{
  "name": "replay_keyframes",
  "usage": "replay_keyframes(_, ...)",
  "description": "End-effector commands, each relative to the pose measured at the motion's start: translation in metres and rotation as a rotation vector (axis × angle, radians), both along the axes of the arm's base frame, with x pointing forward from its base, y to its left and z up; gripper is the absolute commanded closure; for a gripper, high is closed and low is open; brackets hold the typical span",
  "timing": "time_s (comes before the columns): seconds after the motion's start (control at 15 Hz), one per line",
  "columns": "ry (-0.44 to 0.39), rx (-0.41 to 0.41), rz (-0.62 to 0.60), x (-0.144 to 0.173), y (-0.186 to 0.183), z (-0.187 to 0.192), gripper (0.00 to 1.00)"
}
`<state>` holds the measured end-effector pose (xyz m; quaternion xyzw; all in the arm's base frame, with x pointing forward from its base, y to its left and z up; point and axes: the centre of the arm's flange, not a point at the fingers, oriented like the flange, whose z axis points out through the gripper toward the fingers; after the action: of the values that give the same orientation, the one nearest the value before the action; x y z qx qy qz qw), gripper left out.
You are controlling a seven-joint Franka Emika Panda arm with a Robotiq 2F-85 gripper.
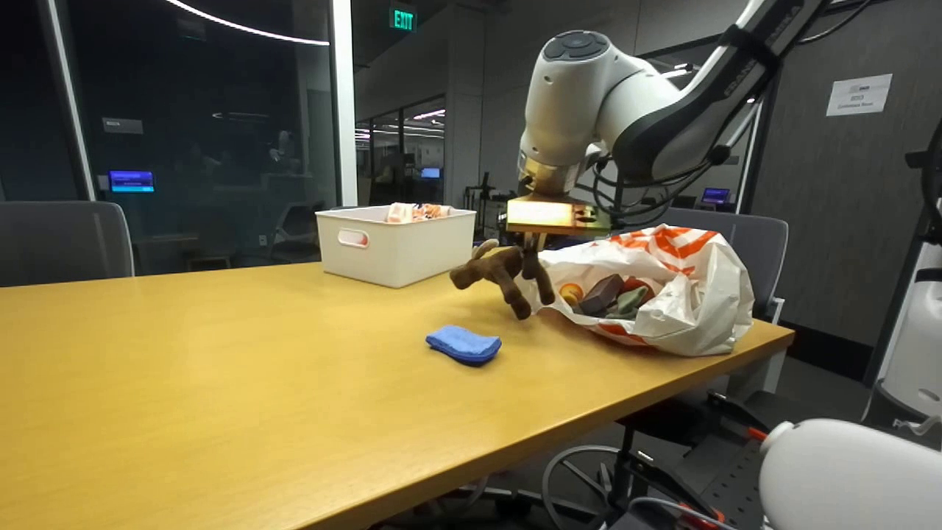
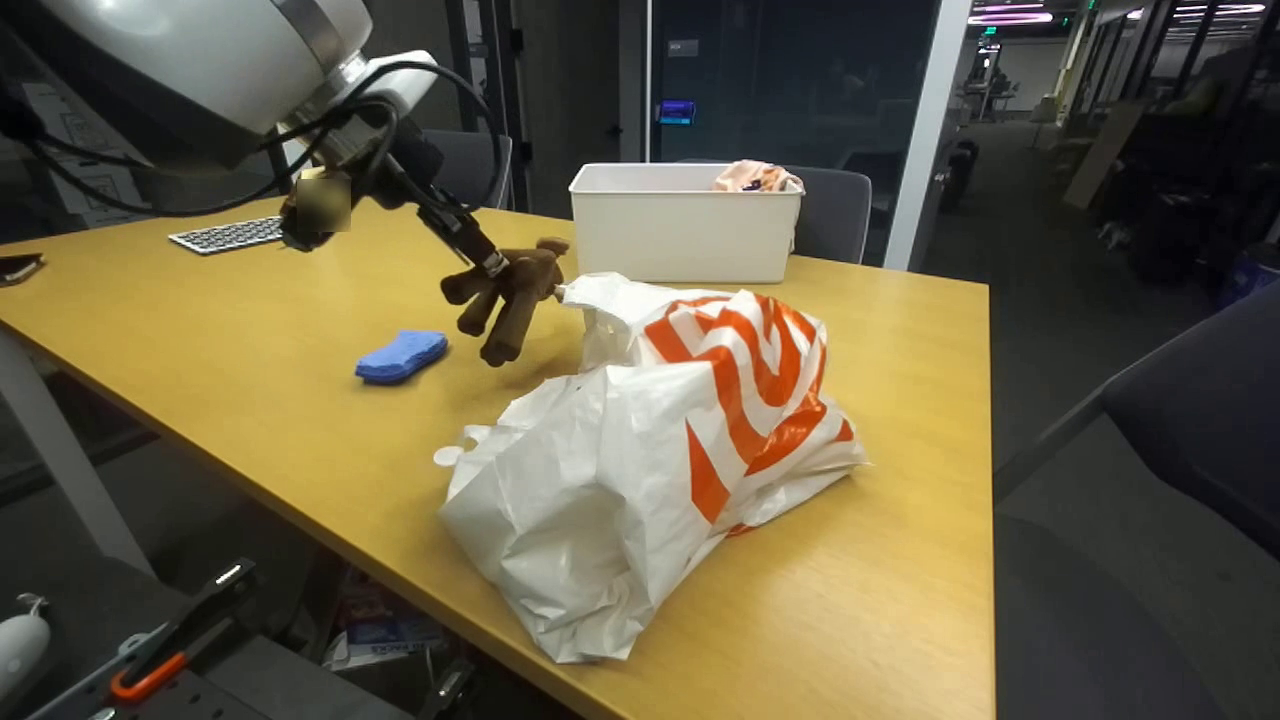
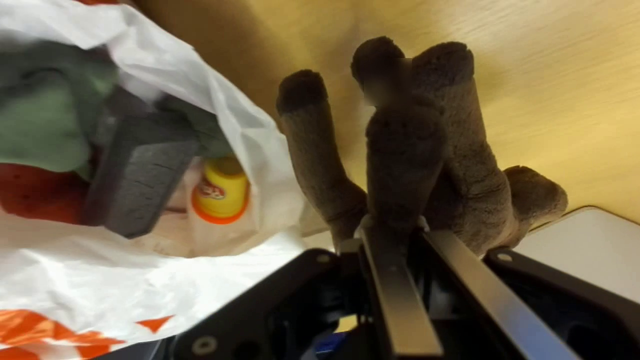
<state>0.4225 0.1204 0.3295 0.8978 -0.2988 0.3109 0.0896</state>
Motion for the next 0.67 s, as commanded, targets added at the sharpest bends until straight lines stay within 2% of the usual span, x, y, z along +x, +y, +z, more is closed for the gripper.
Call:
replay_keyframes(0.0, -0.034, -0.023, -0.097, -0.064, -0.025, 0.044, 0.93)
replay_keyframes(0.2, -0.086, -0.033, -0.164, -0.091, -0.036, 0.058, 0.93)
replay_keyframes(0.4, -0.129, -0.034, -0.181, -0.098, -0.035, 0.075, 0.93)
replay_keyframes(0.6, -0.104, 0.001, -0.180, -0.101, -0.035, 0.076, 0.93)
